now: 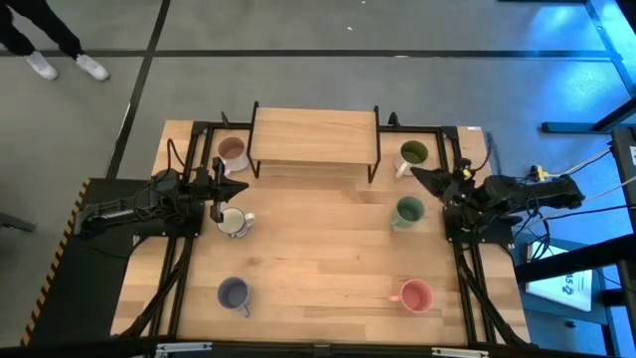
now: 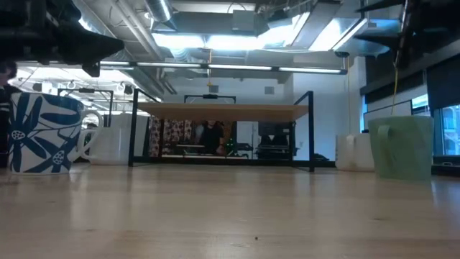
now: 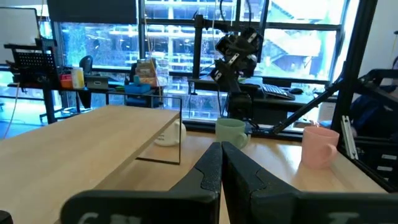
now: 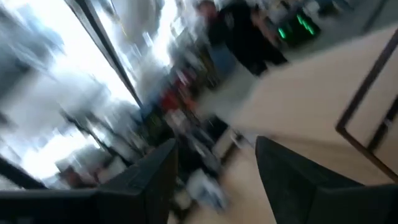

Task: Place coffee mugs
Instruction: Put the green mug on the shelf, then put the pink mug on the shelf

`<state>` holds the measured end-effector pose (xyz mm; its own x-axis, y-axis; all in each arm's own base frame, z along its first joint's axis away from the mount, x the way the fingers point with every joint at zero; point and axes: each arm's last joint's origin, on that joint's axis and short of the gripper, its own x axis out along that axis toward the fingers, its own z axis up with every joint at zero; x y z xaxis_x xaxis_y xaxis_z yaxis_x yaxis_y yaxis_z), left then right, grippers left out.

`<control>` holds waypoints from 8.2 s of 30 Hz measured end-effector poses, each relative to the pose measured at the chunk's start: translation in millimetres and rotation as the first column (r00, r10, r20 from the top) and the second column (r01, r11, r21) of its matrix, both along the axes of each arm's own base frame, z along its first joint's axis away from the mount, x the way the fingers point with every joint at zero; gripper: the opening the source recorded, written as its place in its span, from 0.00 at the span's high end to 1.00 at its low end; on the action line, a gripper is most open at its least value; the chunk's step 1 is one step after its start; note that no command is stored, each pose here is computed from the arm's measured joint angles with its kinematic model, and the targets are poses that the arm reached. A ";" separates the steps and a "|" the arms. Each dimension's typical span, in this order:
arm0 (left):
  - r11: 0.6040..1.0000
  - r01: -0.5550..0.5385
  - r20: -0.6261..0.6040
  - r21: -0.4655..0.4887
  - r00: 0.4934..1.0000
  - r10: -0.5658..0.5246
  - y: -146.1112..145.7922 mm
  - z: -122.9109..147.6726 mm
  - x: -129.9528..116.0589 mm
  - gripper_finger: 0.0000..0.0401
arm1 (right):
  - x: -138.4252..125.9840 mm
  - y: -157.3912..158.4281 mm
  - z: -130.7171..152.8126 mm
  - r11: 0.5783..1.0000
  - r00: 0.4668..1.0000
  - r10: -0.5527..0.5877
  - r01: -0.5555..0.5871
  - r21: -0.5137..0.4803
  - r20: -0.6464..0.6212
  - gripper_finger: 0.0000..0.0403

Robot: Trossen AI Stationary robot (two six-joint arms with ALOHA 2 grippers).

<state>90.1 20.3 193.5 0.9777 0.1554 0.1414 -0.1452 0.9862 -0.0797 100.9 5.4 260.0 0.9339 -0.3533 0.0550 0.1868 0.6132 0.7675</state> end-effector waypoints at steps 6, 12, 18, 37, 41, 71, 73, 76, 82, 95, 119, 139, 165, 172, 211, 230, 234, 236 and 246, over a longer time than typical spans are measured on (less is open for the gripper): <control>0.999 0.006 0.010 -0.052 1.000 -0.006 0.0 0.2 0.0 1.00 | 9.4 4.7 23.4 0.996 0.917 0.090 -0.092 0.014 -0.390 0.49; 0.999 0.004 0.015 -0.054 1.000 -0.003 0.1 0.6 -0.1 1.00 | 21.0 10.7 33.8 0.980 0.785 0.197 -0.149 0.130 -0.587 0.49; 0.999 0.004 0.015 -0.054 1.000 -0.003 0.1 0.6 -0.1 1.00 | 45.4 19.4 21.9 0.952 0.673 0.301 -0.175 0.250 -0.675 0.49; 0.999 0.002 0.014 -0.055 1.000 -0.002 0.2 0.5 -0.1 1.00 | 96.0 10.0 -46.3 0.945 0.321 0.219 0.165 0.282 -0.922 0.49; 0.999 0.002 0.013 -0.055 1.000 -0.002 0.2 0.4 -0.1 1.00 | 101.8 5.1 -55.0 0.950 0.269 0.216 0.165 0.266 -0.938 0.50; 0.997 0.007 0.017 -0.078 1.000 -0.006 0.1 0.4 -0.1 1.00 | 140.4 10.0 4.8 0.926 0.288 0.291 -0.323 0.194 -0.912 0.98; 0.997 0.007 0.017 -0.078 1.000 -0.006 0.1 0.4 -0.1 1.00 | 145.2 10.8 21.6 0.910 0.324 0.307 -0.374 0.177 -0.895 0.99; 0.997 0.007 0.017 -0.078 1.000 -0.006 0.1 0.4 -0.1 1.00 | 151.8 11.7 51.1 0.888 0.396 0.315 -0.444 0.121 -0.863 0.98; 0.992 0.054 0.061 -0.118 0.997 -0.047 -1.0 3.9 -0.5 1.00 | 167.6 4.2 101.9 0.894 0.542 0.146 -0.430 -0.124 -0.828 0.99; 0.975 0.094 0.125 -0.203 0.990 -0.070 -1.5 8.4 -1.3 1.00 | 225.8 -82.1 147.8 0.899 0.366 -0.012 -0.404 -0.170 -0.931 0.98; 0.957 -0.047 0.143 -0.286 0.985 0.091 3.2 8.5 -2.3 1.00 | 237.1 -214.8 109.5 0.948 0.135 0.099 -0.315 0.051 -0.986 0.98; 0.957 -0.053 0.145 -0.287 0.985 0.098 3.4 8.6 -2.4 1.00 | 234.8 -230.2 90.2 0.937 0.096 0.142 -0.333 0.102 -0.985 0.97; 0.957 -0.052 0.146 -0.286 0.984 0.097 3.4 8.7 -2.4 1.00 | 223.4 -203.8 138.6 0.943 0.240 0.091 -0.333 0.007 -0.966 0.56; 0.965 -0.061 0.142 -0.257 0.985 0.100 3.4 8.9 -2.5 1.00 | 220.6 -132.2 172.2 0.913 0.313 0.130 -0.407 -0.010 -0.941 0.56; 0.911 0.040 0.075 -0.410 0.997 -0.010 1.0 -0.2 -0.1 1.00 | 88.8 205.1 68.1 0.976 0.145 0.216 -0.033 0.214 -0.966 0.56; 0.910 0.010 0.071 -0.414 0.997 0.022 1.9 -0.6 -0.3 1.00 | 79.4 215.7 -24.6 0.924 -0.049 0.375 0.101 0.369 -0.926 0.56; 0.910 0.003 0.071 -0.415 0.997 0.030 2.2 -0.6 -0.3 1.00 | 76.1 211.5 -37.8 0.933 -0.066 0.351 0.107 0.343 -0.934 0.56; 0.910 0.002 0.071 -0.415 0.997 0.030 2.2 -0.7 -0.3 1.00 | 74.5 209.5 -43.3 0.938 -0.073 0.339 0.109 0.330 -0.938 0.56; 0.910 0.001 0.069 -0.415 0.997 0.031 2.2 -0.8 -0.3 1.00 | 76.8 210.4 -61.5 0.932 -0.027 0.362 0.016 0.362 -0.932 0.67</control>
